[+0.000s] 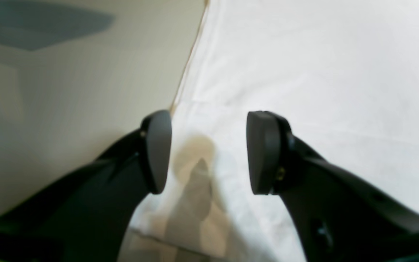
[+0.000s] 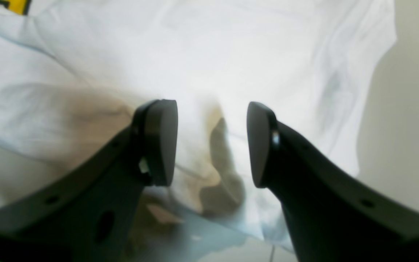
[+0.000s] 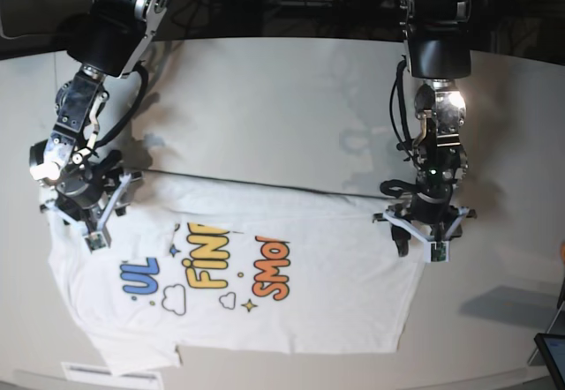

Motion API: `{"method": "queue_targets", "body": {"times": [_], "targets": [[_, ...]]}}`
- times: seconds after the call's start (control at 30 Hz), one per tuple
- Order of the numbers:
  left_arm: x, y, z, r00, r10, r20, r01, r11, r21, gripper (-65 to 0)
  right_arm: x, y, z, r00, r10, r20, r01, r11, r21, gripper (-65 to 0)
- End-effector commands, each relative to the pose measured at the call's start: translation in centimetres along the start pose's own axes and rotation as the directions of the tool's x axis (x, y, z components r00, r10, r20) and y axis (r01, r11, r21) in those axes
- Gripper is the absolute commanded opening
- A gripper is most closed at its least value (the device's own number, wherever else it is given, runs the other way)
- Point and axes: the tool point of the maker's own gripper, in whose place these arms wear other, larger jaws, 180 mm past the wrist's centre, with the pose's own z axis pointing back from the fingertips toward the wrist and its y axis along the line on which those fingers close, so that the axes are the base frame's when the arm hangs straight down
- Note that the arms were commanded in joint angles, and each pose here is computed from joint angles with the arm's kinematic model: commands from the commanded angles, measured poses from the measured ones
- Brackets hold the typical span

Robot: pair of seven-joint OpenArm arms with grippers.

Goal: Fold the T-shirt properly
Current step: 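Drag both grippers with the shirt edge back toward the robot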

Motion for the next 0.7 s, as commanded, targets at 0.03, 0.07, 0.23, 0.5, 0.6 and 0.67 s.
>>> {"method": "queue_targets", "body": {"times": [0.03,0.07,0.23,0.5,0.6,0.67], "targets": [[1.3,1.0,-0.4,0.999,-0.016,0.031,0.015,1.0,0.02,-34.1,1.2,-0.3,-0.2,0.999,-0.008,0.039,0.008,1.0,0.001,-35.1],[0.8,1.2,-0.6,0.999,-0.034,0.015,0.034,0.999,0.018,-34.1,0.7,-0.1,-0.5,1.0,-0.011,0.027,0.011,1.0,0.011,-35.1],[-1.0,1.0,-0.6,0.996,-0.084,-0.03,0.084,0.996,-0.005,-34.1,0.5,0.3,-0.8,0.999,-0.017,0.033,0.016,1.0,0.025,-35.1],[-3.0,1.0,-0.5,0.989,-0.085,-0.12,0.085,0.996,-0.008,-34.1,-0.8,0.7,-0.8,1.0,-0.016,0.007,0.016,0.999,0.031,-35.1],[-4.3,0.9,0.1,0.986,-0.089,-0.144,0.088,0.996,-0.014,-34.1,-1.7,1.0,-0.8,1.0,-0.017,-0.009,0.017,0.999,0.036,-35.1],[-5.1,0.8,0.5,0.983,-0.092,-0.159,0.09,0.996,-0.017,-34.1,-2.0,1.0,-0.8,1.0,-0.015,-0.016,0.016,0.999,0.036,-35.1]]}}
